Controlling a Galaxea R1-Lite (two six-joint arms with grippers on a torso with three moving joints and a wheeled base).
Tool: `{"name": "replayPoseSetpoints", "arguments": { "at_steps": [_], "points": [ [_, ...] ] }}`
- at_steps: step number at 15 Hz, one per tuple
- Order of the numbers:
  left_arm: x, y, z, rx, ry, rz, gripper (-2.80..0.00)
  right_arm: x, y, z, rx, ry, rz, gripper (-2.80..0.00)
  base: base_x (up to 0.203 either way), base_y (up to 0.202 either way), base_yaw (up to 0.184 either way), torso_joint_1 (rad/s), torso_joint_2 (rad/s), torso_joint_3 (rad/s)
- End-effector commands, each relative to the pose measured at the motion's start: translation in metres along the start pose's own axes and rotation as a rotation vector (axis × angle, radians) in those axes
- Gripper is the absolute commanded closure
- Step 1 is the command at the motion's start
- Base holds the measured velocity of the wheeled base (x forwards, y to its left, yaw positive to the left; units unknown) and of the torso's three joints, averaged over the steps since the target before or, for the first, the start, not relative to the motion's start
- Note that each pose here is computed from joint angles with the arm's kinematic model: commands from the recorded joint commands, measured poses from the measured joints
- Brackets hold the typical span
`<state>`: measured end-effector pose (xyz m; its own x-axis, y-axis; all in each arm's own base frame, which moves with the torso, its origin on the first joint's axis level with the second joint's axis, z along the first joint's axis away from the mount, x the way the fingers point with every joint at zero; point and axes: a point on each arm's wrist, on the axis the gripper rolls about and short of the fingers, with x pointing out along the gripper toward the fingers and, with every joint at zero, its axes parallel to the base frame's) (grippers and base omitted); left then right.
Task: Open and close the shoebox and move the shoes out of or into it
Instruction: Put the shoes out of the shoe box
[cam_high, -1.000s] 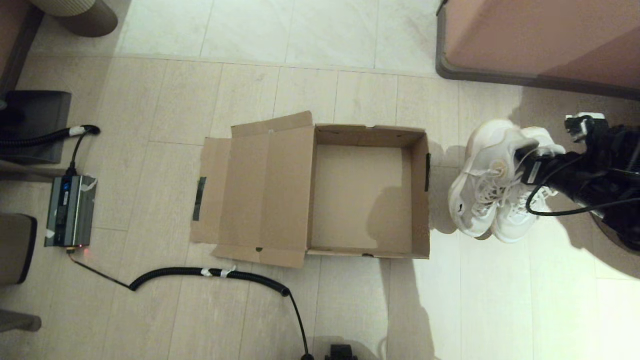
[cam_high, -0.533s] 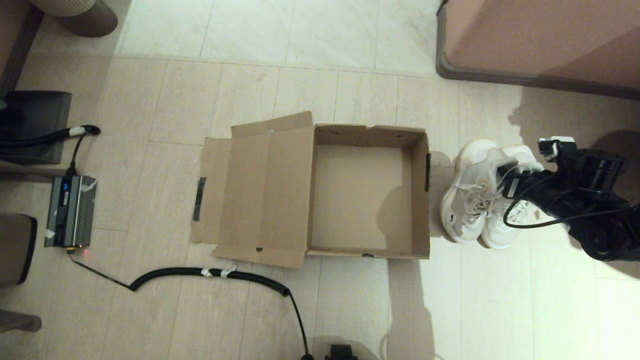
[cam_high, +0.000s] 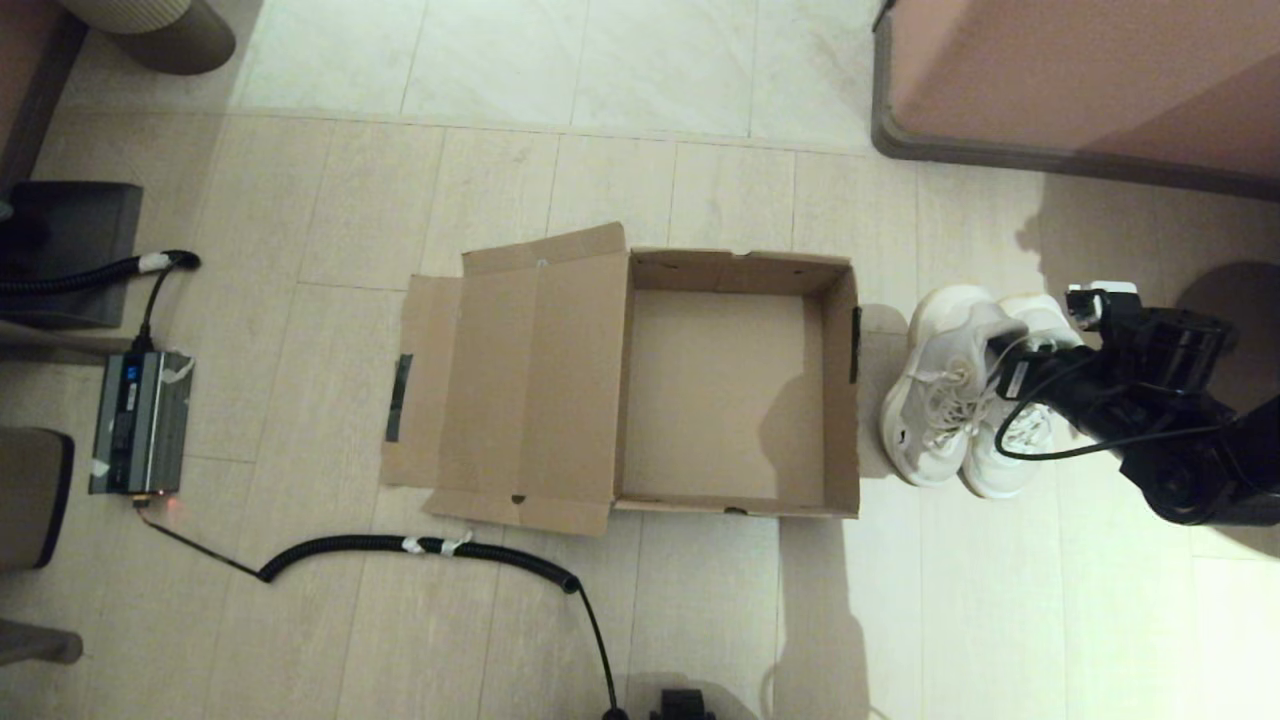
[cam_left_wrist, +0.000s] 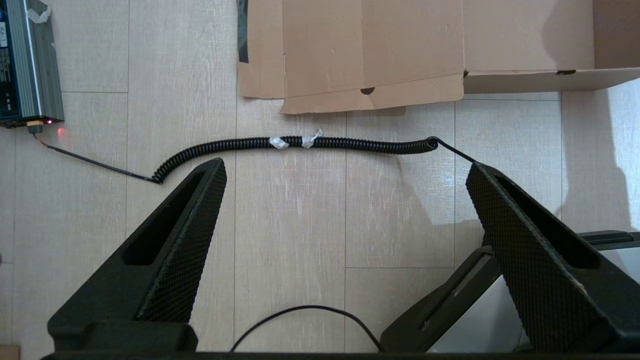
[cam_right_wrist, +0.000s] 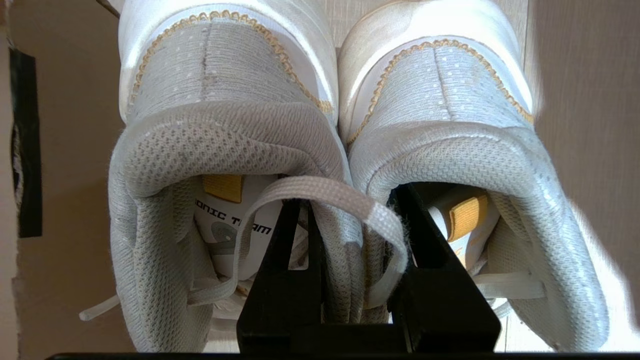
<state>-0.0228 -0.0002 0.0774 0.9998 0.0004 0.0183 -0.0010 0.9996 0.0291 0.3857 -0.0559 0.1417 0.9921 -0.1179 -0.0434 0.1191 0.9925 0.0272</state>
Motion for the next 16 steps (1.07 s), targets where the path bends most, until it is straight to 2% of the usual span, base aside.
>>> {"name": "replayPoseSetpoints", "arguments": {
  "at_steps": [1,2,3,7,12,13,16],
  "points": [
    [0.001,0.0,-0.002,0.0,0.009,-0.001,-2.8,0.001,0.0,-0.003,-0.001,0.003,0.0,0.0,0.0,0.0,0.0,0.0,0.0,0.0],
    [0.001,0.0,-0.002,0.0,0.009,0.001,-2.8,0.001,0.0,-0.003,-0.004,0.005,-0.001,-1.05,0.0,0.0,0.0,0.0,0.0,0.0],
    [0.001,0.0,-0.002,0.0,0.009,-0.001,-2.8,0.001,0.0,-0.005,-0.003,0.01,-0.002,-2.8,0.0,0.0,0.0,0.0,0.0,0.0],
    [0.001,0.0,-0.002,0.0,0.009,-0.001,-2.8,0.004,-0.001,-0.011,0.003,0.025,-0.024,-2.8,0.0,0.0,0.0,0.0,0.0,0.0],
    [0.001,0.0,-0.002,0.0,0.008,0.001,-2.8,0.0,-0.001,-0.006,0.009,0.011,-0.03,-2.8,0.0,0.0,0.0,0.0,0.0,0.0],
    [0.001,0.0,-0.002,0.0,0.009,-0.001,-2.8,-0.006,0.0,-0.002,0.01,-0.006,-0.031,0.0,0.0,0.0,0.0,0.0,0.0,0.0],
    [0.001,0.0,-0.002,0.0,0.009,-0.001,-2.8,-0.034,0.002,0.019,0.01,-0.049,-0.026,0.0,0.0,0.0,0.0,0.0,0.0,0.0]
  ]
}}
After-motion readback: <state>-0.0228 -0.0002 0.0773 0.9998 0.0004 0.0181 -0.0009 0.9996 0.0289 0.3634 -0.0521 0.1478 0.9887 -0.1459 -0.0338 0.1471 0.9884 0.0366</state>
